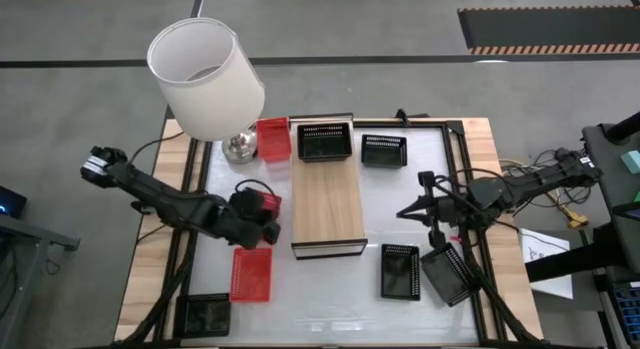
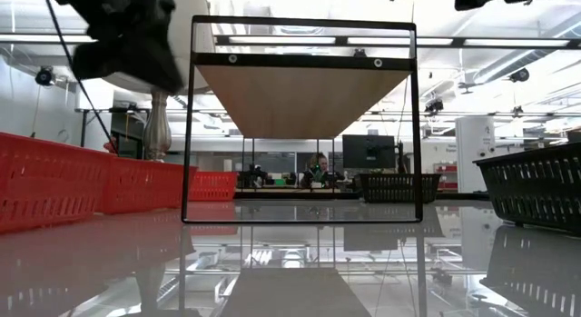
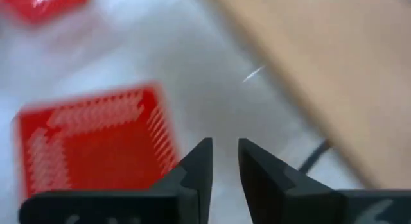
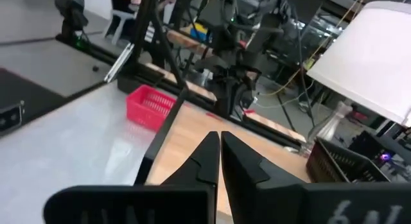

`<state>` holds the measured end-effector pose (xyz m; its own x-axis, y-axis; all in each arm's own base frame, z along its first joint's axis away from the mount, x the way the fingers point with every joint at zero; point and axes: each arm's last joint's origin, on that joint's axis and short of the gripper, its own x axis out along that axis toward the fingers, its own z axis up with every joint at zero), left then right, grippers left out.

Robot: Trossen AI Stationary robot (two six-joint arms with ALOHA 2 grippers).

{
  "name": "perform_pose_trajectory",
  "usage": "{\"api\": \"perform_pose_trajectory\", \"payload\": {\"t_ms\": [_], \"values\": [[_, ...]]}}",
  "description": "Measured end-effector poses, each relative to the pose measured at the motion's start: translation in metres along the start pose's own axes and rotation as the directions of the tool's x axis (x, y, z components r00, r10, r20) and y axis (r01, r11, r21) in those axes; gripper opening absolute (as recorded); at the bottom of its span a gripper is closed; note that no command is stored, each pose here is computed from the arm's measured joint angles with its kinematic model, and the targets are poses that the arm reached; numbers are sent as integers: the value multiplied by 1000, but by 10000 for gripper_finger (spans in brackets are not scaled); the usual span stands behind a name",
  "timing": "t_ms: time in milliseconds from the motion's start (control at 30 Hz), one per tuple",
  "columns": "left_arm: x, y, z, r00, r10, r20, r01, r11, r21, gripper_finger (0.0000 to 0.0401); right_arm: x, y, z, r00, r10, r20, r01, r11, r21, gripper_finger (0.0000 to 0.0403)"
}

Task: Stack baskets on shelf by color
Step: Put the red bin on the shelf

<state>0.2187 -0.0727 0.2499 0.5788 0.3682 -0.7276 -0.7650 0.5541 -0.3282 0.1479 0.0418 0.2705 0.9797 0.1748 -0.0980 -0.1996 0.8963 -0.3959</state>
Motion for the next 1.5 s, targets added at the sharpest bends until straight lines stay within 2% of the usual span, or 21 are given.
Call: {"api": "perform_pose_trajectory", "payload": {"t_ms": [100, 267, 433, 767, 900, 1500], "values": [[2, -6, -1, 989, 104, -103, -105, 995, 2, 45, -1, 1, -2, 1000, 5, -31, -5, 1000, -6, 9], [1, -20, 3, 988, 89, -123, -91, 996, -12, 40, -1, 0, -2, 1000, 3, -30, -3, 1000, 0, 9], [3, -16, 0, 985, 97, -143, -105, 993, -49, 44, -1, 0, -2, 999, 5, -35, -5, 1000, 0, 9], [20, -10, -8, 978, 173, -120, -181, 982, -56, 126, -1, 0, -2, 999, 5, -37, -5, 1000, 0, 9], [32, -6, -14, 968, 220, -122, -226, 973, -37, 146, -1, 1, -2, 999, 5, -37, -5, 1000, 0, 9], [59, 12, -33, 973, 200, -114, -210, 974, -83, 148, -1, 1, -3, 999, 7, -43, -7, 1000, -1, 9]]}}
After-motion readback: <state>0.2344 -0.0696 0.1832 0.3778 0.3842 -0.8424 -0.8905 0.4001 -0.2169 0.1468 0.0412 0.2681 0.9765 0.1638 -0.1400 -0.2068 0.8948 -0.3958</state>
